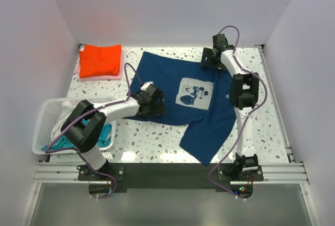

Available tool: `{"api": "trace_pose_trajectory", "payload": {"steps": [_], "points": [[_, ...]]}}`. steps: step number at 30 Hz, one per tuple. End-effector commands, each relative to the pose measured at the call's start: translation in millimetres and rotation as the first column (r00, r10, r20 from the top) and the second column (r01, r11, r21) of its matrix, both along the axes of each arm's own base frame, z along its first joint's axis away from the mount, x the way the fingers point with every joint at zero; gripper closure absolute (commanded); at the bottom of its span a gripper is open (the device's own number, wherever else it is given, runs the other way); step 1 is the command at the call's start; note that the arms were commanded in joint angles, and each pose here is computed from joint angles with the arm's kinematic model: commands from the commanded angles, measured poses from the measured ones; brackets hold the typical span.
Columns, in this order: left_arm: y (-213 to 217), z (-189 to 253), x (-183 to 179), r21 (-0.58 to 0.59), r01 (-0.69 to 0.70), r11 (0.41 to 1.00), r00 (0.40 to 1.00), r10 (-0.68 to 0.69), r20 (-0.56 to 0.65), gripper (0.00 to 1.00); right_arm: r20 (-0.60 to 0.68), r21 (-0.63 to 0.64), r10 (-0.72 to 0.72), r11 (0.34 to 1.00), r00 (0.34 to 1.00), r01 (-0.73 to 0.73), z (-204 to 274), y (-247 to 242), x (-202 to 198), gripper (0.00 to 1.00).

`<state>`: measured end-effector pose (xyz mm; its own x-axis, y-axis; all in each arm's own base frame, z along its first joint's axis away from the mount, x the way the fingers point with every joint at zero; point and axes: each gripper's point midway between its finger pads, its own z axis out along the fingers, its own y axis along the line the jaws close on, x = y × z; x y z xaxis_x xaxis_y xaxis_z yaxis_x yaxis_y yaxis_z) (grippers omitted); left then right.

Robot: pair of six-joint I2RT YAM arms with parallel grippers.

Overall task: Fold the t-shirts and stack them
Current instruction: Flatten the tshirt out

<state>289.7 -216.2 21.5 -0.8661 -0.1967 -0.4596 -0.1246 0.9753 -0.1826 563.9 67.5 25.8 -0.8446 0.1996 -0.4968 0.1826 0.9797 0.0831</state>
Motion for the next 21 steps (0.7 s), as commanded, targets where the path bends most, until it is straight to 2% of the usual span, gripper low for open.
{"api": "trace_pose_trajectory", "payload": {"steps": [1, 6, 10, 12, 15, 16, 17, 19, 21], "points": [[-19, -4, -12, -0.098, -0.059, 0.993, 0.997, 0.053, -0.06, 0.0, -0.045, 0.13, 0.151, 0.981, 0.988, -0.144, -37, 33, 10, 0.01], [-30, 13, 3, -0.116, -0.037, 0.993, 0.999, 0.035, -0.022, 0.0, 0.188, 0.264, 0.163, 0.941, 0.969, -0.21, -8, 63, 65, 0.01], [-30, 42, 17, -0.11, -0.039, 0.993, 0.998, 0.044, 0.048, 0.0, 0.33, 0.251, 0.172, 0.932, 0.928, -0.262, 33, 69, 89, 0.01], [-28, 64, 22, -0.127, -0.036, 0.991, 0.993, 0.049, 0.105, 0.0, 0.396, 0.217, 0.203, 0.927, 0.896, -0.306, 74, 70, 92, 0.01], [-20, 91, 27, -0.123, -0.039, 0.992, 0.982, 0.061, 0.177, 0.0, 0.373, 0.221, 0.238, 0.916, 0.897, -0.335, 103, 73, 70, 0.01], [-15, 93, 25, -0.11, -0.039, 0.993, 0.982, 0.058, 0.178, 0.0, 0.414, 0.19, 0.246, 0.918, 0.876, -0.348, 146, 75, 57, 0.01], [-11, 99, 22, -0.109, -0.047, 0.993, 0.979, 0.067, 0.191, 0.0, 0.351, 0.171, 0.257, 0.928, 0.9, -0.331, 129, 74, 38, 0.01], [5, 94, 18, -0.074, -0.078, 0.994, 0.979, 0.09, 0.183, 0.0, 0.328, 0.097, 0.219, 0.96, 0.919, -0.263, 147, 61, 4, 0.01], [20, 94, 16, -0.066, -0.104, 0.992, 0.978, 0.114, 0.176, 0.0, 0.316, 0.098, 0.198, 0.966, 0.928, -0.239, 155, 55, -23, 0.01]]}}
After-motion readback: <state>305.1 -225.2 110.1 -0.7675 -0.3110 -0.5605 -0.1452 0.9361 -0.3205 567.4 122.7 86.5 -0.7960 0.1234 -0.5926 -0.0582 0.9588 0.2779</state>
